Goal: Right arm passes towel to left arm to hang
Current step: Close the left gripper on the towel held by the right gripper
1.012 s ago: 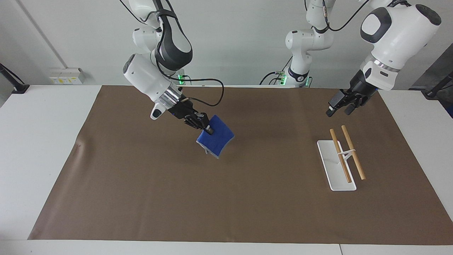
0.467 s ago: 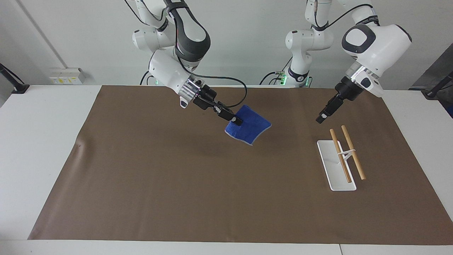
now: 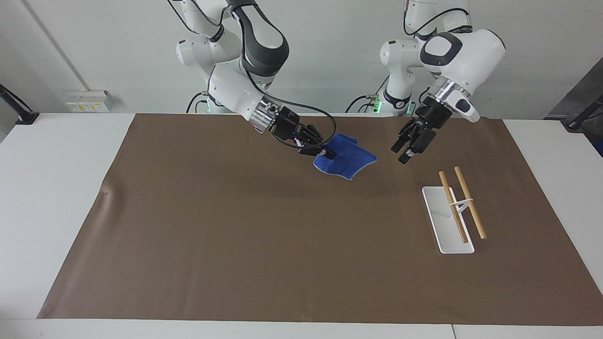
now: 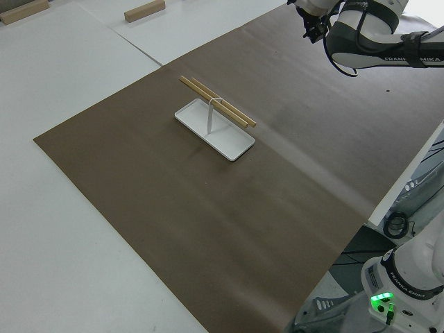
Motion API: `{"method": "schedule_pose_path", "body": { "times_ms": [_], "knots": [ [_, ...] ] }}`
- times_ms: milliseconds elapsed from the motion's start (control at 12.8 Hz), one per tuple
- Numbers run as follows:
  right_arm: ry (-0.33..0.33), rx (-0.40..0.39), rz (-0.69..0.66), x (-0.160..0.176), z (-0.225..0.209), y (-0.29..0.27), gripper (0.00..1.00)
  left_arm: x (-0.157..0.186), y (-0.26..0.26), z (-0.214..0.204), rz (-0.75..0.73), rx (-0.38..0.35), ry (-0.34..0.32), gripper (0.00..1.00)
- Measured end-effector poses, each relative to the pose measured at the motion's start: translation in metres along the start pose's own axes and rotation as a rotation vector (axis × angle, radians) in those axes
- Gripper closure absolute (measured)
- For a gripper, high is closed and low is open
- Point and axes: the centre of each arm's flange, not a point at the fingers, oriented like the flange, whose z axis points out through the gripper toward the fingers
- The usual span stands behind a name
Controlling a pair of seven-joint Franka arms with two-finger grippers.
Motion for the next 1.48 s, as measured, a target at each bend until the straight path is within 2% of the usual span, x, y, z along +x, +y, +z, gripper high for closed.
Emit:
{"method": "schedule_pose_path", "body": {
  "times_ms": [389,545,934,1012,1090,1246,1324,1480],
  "knots": [
    [-0.005,-0.003,0.019,-0.005,0.016,0.010,0.96,-0.032,0.000,0.012,-0.054,-0.048,0.012,0.00],
    [-0.007,-0.001,0.018,-0.006,0.016,0.009,0.96,-0.035,0.000,0.013,-0.059,-0.056,0.014,0.00],
    [-0.012,-0.010,-0.122,-0.010,0.020,0.014,0.96,-0.037,0.002,0.020,-0.056,-0.088,0.033,0.07],
    [-0.012,-0.010,-0.150,-0.010,0.020,0.013,0.96,-0.037,0.001,0.023,-0.056,-0.087,0.034,0.12],
    [-0.012,-0.010,-0.169,-0.010,0.020,0.014,0.96,-0.037,0.001,0.025,-0.057,-0.088,0.034,0.12],
    [-0.012,-0.010,-0.184,-0.010,0.020,0.014,0.96,-0.036,0.002,0.027,-0.059,-0.087,0.034,0.32],
    [-0.012,-0.010,-0.184,-0.010,0.020,0.014,0.96,-0.036,0.002,0.027,-0.059,-0.086,0.034,0.33],
    [-0.012,-0.010,-0.185,-0.010,0.020,0.014,0.96,-0.036,0.002,0.027,-0.059,-0.087,0.034,0.53]
  ]
}}
